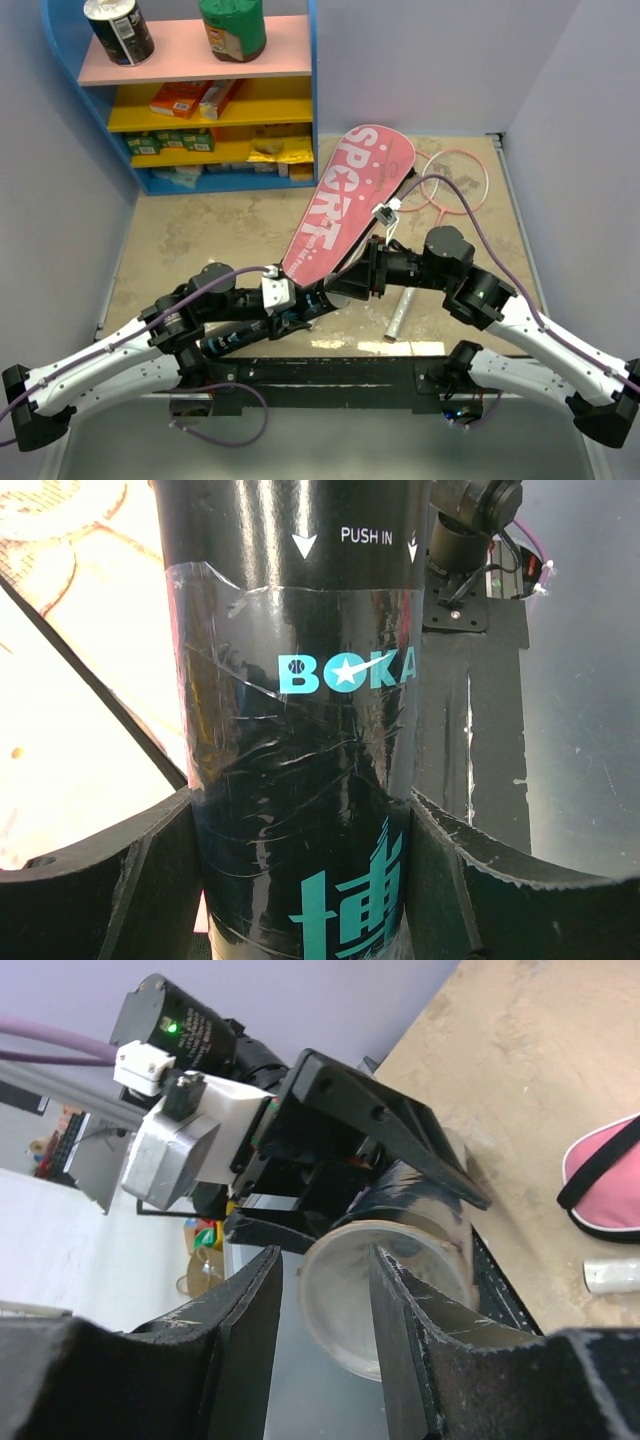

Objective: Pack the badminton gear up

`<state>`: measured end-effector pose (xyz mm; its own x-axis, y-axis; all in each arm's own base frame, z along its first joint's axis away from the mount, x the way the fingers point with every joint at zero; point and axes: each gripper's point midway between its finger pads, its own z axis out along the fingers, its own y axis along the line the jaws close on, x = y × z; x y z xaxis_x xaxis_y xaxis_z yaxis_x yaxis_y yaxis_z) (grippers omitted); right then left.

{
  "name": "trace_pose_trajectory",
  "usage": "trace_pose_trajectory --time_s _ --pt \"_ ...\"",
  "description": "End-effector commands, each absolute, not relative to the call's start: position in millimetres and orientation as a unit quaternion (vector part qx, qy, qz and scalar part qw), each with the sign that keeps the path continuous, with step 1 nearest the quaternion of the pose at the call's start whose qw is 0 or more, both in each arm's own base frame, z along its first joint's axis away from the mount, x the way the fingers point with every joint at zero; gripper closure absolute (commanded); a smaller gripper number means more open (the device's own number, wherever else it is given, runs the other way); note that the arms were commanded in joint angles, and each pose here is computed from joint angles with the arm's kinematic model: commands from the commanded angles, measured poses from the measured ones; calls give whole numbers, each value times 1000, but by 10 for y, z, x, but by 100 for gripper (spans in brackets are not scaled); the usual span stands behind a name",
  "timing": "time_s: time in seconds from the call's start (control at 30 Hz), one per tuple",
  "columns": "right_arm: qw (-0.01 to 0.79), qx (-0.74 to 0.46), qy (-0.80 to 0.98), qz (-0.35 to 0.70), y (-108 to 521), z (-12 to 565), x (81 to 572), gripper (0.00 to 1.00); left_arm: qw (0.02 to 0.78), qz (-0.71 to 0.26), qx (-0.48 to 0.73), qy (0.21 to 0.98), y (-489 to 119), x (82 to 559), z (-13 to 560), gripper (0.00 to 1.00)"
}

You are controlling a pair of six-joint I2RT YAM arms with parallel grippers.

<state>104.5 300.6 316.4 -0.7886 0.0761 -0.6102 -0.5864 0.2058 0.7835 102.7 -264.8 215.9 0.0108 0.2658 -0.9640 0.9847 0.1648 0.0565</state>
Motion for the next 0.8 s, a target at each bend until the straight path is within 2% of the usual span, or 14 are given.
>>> trace_pose_trajectory --time_s 0.0,0.37,0.47,0.5,0.57,0.6,0.67,0.77 --pt "265 -156 767 563 2964 2821 1104 55 562 -413 505 509 -2739 992 2809 100" --pt "253 -136 772 567 2876 2628 1032 56 573 -413 499 502 -2709 990 2879 100" --pt "241 -144 776 566 2885 2580 998 66 575 -411 496 504 -2707 1001 2879 100" --pt "234 -145 782 559 2884 2532 990 77 574 -411 495 507 -2709 1012 2879 100" --pt "234 -152 782 558 2886 2551 979 86 576 -406 491 511 -2705 1042 2874 100" --pt "230 -154 785 554 2883 2534 967 94 577 -405 490 513 -2705 1050 2881 100" --pt "231 -161 785 553 2878 2544 951 99 581 -399 483 520 -2695 1091 2873 100" --pt "217 -171 794 542 2873 2450 884 100 593 -387 469 528 -2661 1157 2901 100"
